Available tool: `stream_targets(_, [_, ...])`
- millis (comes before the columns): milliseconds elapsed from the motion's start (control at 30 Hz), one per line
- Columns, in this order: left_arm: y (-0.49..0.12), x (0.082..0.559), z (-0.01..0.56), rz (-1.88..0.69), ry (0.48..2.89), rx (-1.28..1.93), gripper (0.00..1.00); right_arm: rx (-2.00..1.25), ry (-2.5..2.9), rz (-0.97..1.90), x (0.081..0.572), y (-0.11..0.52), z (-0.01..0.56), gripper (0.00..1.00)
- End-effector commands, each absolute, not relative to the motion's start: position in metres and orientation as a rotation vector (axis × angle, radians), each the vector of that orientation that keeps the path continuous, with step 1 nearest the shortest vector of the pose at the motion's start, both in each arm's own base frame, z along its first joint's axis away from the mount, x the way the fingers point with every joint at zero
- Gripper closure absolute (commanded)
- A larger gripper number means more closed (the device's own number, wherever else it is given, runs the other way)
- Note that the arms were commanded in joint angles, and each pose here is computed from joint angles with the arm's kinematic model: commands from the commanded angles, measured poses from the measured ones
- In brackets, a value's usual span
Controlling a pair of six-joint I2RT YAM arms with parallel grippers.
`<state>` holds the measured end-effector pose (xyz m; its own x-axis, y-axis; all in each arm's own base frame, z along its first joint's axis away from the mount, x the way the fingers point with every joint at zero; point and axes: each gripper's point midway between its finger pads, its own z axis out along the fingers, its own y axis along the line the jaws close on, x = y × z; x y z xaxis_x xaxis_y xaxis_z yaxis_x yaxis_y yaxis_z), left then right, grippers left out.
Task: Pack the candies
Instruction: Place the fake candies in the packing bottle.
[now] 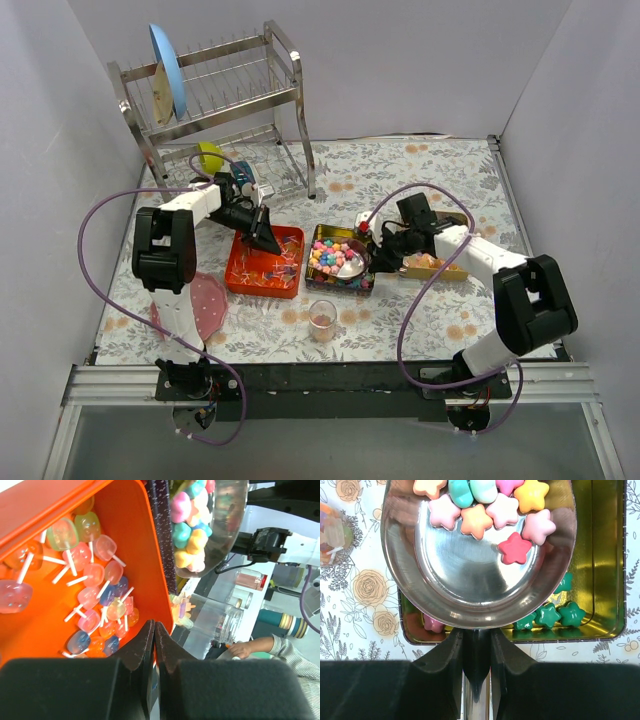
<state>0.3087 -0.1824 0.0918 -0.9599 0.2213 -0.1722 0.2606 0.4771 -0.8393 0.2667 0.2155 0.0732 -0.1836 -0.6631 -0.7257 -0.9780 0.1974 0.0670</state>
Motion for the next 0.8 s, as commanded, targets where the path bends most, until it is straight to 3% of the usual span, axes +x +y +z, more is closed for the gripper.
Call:
stream_targets(0, [-0.178,0.310,0.094,-1.450,2.667,0.499,0.98,-1.480,1.785,0.781,0.268,0.228,0.096,0.99])
stream_targets(333, [-0.171,0.307,0.095,-1.379,2.679,0.548,0.97,-1.182,1.628,0.758,0.287,0.213,0.173,0.99])
stream_targets(500, [-0.175,0.315,0.098,-1.395,2.635,0.546,0.97,-1.128,1.606,0.737,0.283,0.210,0.173,0.99])
stream_targets(767, [-0.180,0.321,0.119,-1.404,2.565,0.546,0.96,-1.260,1.648,0.641,0.280,0.197,0.197,0.99])
